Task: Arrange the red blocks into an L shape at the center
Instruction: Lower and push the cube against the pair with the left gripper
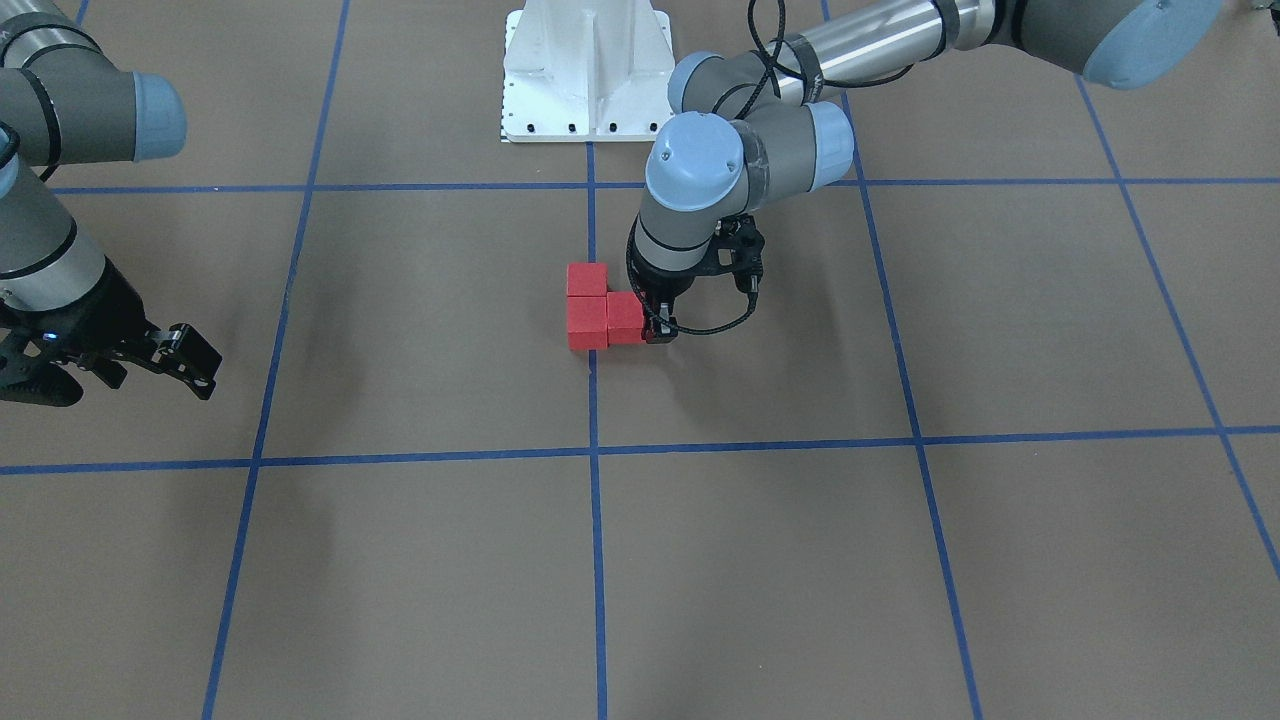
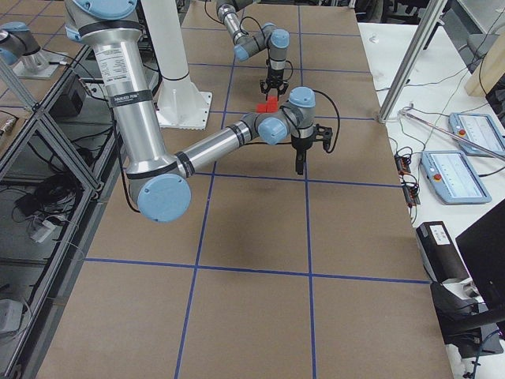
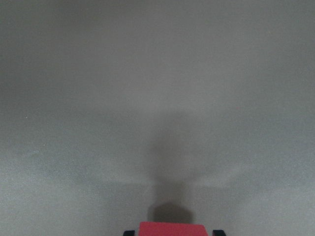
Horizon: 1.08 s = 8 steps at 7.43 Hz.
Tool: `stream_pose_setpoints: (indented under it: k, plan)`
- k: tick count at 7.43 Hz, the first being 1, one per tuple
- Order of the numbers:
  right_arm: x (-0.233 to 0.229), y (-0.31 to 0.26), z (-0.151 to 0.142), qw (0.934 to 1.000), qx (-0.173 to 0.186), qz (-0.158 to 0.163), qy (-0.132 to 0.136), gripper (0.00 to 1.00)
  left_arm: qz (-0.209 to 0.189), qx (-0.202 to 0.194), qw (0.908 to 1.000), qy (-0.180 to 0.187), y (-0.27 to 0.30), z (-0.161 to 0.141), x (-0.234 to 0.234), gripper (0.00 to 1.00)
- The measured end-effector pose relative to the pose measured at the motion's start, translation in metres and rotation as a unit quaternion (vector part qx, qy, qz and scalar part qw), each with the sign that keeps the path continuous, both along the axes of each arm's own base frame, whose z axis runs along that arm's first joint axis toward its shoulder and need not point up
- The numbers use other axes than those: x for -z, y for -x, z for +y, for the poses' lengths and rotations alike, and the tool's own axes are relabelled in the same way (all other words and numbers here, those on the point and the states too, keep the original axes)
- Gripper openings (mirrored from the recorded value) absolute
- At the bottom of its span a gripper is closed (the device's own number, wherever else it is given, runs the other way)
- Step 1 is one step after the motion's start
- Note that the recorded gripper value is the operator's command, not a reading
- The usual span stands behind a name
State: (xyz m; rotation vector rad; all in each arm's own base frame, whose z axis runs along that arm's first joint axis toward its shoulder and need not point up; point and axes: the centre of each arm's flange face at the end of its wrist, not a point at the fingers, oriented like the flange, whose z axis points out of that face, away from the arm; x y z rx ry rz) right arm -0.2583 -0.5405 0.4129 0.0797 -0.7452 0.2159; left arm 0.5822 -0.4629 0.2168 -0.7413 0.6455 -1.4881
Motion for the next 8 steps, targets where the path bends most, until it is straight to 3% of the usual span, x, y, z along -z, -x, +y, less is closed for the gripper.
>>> stream_pose_setpoints:
  k: [1,2,8]
  plan:
    - [0.0,0.0,0.0,1.0,0.0,0.0,0.0,0.99,0.0,0.0,1.0,0.0,-0.0001,0.0,0.0,0.16]
    - [0.0,0.0,0.0,1.0,0.0,0.0,0.0,0.99,0.0,-0.001,1.0,-0.001,-0.0008,0.0001,-0.0008,0.99]
    - [-0.0005,0.001,-0.0015,1.0,0.0,0.001,0.001,0.99,0.0,-0.002,1.0,-0.002,-0.0035,-0.0017,-0.0029,1.0]
